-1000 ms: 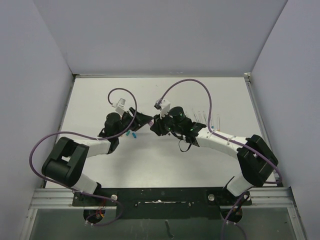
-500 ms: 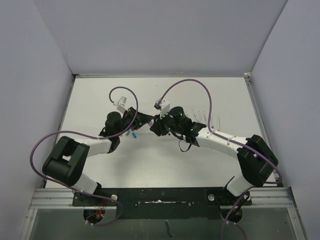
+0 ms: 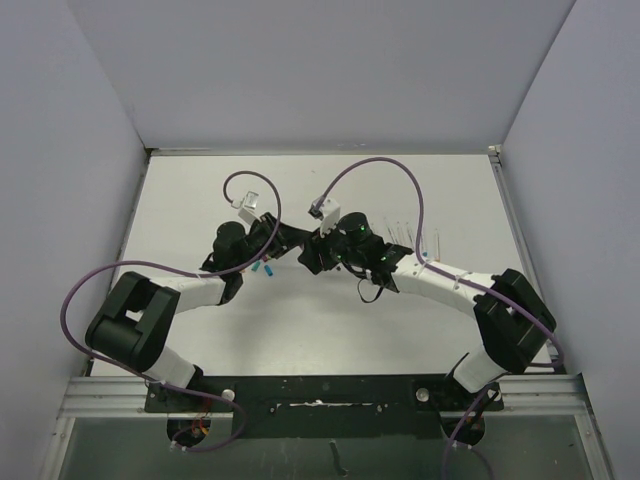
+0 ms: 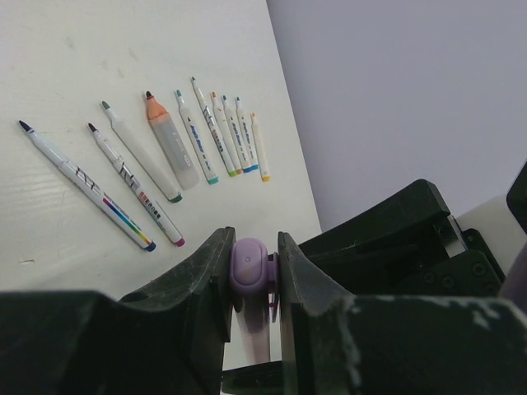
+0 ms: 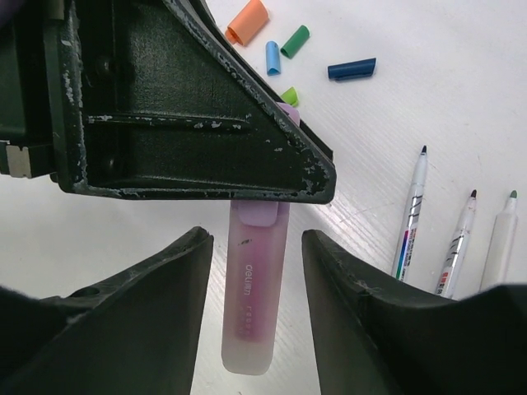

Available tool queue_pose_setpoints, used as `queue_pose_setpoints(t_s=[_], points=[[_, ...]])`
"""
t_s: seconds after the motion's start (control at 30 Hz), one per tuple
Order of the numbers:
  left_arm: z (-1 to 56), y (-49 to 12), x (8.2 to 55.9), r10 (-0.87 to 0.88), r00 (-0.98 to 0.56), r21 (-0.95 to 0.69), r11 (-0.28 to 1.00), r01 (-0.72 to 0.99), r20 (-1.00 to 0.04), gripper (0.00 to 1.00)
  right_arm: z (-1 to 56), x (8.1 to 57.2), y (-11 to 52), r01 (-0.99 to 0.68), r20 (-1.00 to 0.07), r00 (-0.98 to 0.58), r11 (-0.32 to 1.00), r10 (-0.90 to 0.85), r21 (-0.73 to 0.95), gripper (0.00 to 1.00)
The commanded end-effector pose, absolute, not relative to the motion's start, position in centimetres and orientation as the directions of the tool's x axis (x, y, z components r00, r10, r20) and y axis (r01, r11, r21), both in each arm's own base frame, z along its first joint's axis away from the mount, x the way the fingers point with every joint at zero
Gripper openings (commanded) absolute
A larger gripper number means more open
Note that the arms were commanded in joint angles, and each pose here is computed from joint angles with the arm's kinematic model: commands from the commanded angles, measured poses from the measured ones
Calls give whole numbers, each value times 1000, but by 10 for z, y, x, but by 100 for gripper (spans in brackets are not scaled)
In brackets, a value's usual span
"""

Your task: Open the pen caps

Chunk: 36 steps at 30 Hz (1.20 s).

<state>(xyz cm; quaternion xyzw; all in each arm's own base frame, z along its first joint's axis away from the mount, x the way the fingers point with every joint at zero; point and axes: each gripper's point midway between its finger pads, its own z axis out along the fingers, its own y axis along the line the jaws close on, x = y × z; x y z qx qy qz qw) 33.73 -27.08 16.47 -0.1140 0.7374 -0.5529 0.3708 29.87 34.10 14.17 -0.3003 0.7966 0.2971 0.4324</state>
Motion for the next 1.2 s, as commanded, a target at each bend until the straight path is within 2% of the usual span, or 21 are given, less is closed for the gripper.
queue_pose_setpoints(t_s=[0.0,0.13,0.27,0.33,0.37,0.47,0.67,0.77,0.9,1.17], points=[[192,-280,342,-570,-673,-881,333,335,-472,0,163,311,352,-748,-897,-405,629,-179,212,45],[192,-282,342,-567,-675,-881,333,337,-472,0,163,312,353,-748,-895,-407,628,-180,214,32],[192,-283,342,-564,-674,-878,336,340,-477,0,163,313,352,-745,-894,-408,632,-183,211,15],[192,-282,343,-564,-670,-875,343,340,-482,0,164,313,352,-745,-896,-406,633,-181,210,3],[191,-282,343,-563,-670,-874,350,337,-483,0,164,313,351,-743,-895,-407,635,-181,210,0],[192,-277,350,-559,-648,-853,399,338,-518,0,161,309,347,-740,-890,-416,638,-187,212,0],[194,-241,391,-542,-511,-727,623,289,-667,0,142,289,330,-719,-863,-465,652,-196,239,0],[198,-216,417,-535,-458,-677,698,234,-710,0,136,273,322,-715,-853,-484,651,-198,255,0],[192,-188,440,-552,-437,-671,719,181,-710,0,134,249,314,-715,-849,-490,649,-197,262,0],[182,-166,447,-568,-426,-670,730,134,-704,0,143,247,304,-708,-859,-471,667,-202,231,0]])
